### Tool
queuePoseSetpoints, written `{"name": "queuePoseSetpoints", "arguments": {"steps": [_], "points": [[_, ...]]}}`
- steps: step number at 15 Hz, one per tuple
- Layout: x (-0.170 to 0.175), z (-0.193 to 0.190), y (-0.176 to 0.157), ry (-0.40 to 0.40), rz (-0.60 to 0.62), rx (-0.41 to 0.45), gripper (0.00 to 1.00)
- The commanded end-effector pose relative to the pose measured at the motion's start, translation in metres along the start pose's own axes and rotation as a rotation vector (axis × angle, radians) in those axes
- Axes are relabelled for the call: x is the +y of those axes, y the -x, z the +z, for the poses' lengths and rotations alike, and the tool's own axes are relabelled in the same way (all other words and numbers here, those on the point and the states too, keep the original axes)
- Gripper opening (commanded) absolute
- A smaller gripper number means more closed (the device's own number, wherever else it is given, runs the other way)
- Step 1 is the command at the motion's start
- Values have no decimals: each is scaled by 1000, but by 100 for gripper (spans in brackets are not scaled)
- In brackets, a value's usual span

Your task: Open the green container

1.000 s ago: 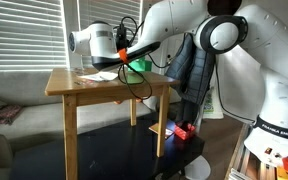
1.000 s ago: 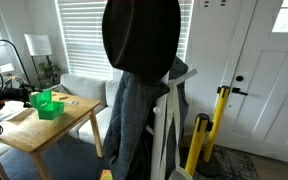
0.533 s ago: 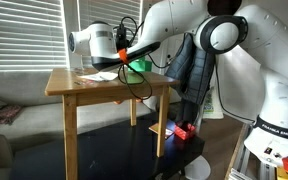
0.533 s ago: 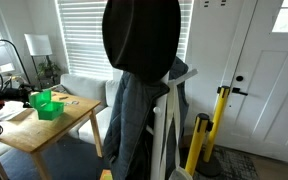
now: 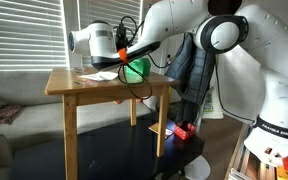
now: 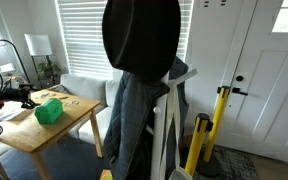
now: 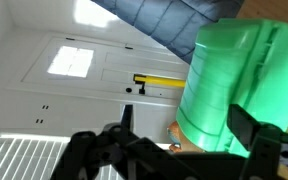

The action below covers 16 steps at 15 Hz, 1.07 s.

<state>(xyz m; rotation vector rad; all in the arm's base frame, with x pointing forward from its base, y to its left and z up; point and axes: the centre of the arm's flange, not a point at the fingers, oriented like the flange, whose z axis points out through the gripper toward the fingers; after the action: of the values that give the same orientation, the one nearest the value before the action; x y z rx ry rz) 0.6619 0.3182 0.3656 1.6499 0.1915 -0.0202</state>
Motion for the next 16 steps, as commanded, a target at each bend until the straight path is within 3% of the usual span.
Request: {"name": "queuePoseSetpoints", "arguments": {"steps": [1, 7, 11, 16], "points": [[2, -6, 0, -13, -24, -6, 96], [15, -7, 4, -53, -37, 2, 100], [69, 13, 20, -211, -102, -5, 100], [142, 55, 45, -420, -104, 63, 100]]}}
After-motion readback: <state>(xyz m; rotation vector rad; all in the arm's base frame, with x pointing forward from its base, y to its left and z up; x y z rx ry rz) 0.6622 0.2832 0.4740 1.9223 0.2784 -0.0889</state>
